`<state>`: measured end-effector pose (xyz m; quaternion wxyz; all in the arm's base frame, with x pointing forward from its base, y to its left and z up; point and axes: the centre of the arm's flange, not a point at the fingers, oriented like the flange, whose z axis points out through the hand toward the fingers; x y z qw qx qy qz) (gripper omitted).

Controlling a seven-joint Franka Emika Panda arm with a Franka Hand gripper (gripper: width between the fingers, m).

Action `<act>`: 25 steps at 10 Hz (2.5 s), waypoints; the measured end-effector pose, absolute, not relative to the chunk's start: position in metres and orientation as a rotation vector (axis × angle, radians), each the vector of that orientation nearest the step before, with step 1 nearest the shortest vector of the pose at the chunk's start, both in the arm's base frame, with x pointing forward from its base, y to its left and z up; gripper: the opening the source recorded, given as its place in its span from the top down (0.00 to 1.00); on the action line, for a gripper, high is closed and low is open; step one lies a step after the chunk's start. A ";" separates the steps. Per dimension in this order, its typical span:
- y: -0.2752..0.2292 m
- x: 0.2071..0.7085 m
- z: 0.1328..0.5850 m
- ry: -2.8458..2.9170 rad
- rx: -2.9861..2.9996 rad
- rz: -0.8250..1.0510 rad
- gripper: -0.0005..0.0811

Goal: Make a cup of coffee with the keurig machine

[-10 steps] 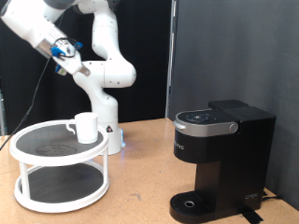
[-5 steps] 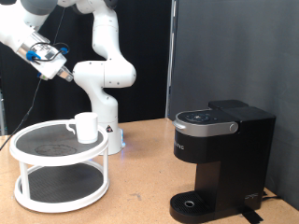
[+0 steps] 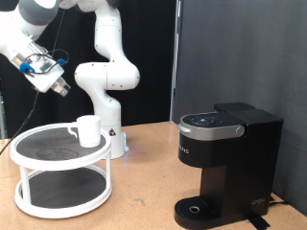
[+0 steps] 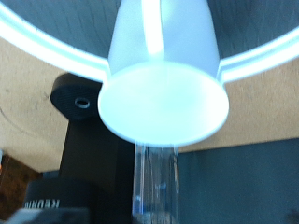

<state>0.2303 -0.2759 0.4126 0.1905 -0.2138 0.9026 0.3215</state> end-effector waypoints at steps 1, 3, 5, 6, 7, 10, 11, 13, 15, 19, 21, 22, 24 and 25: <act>-0.276 0.231 0.401 2.556 -0.601 0.884 0.59; -0.275 0.233 0.376 2.585 -0.600 0.845 0.35; -0.272 0.234 0.352 2.602 -0.605 0.814 0.15; -0.271 0.234 0.342 2.605 -0.605 0.806 0.10; -0.268 0.236 0.334 2.597 -0.609 0.807 0.10; -0.259 0.238 0.321 2.566 -0.626 0.833 0.09; -0.257 0.239 0.320 2.561 -0.627 0.839 0.09; -0.255 0.239 0.319 2.558 -0.626 0.844 0.21; -0.255 0.239 0.319 2.558 -0.625 0.845 0.38; -0.255 0.239 0.316 2.563 -0.619 0.829 0.79; -0.255 0.238 0.317 2.563 -0.620 0.835 0.98; -0.254 0.238 0.320 2.553 -0.629 0.861 0.98; -0.255 0.237 0.341 2.503 -0.652 0.936 0.99; -0.257 0.235 0.354 2.475 -0.663 0.973 0.99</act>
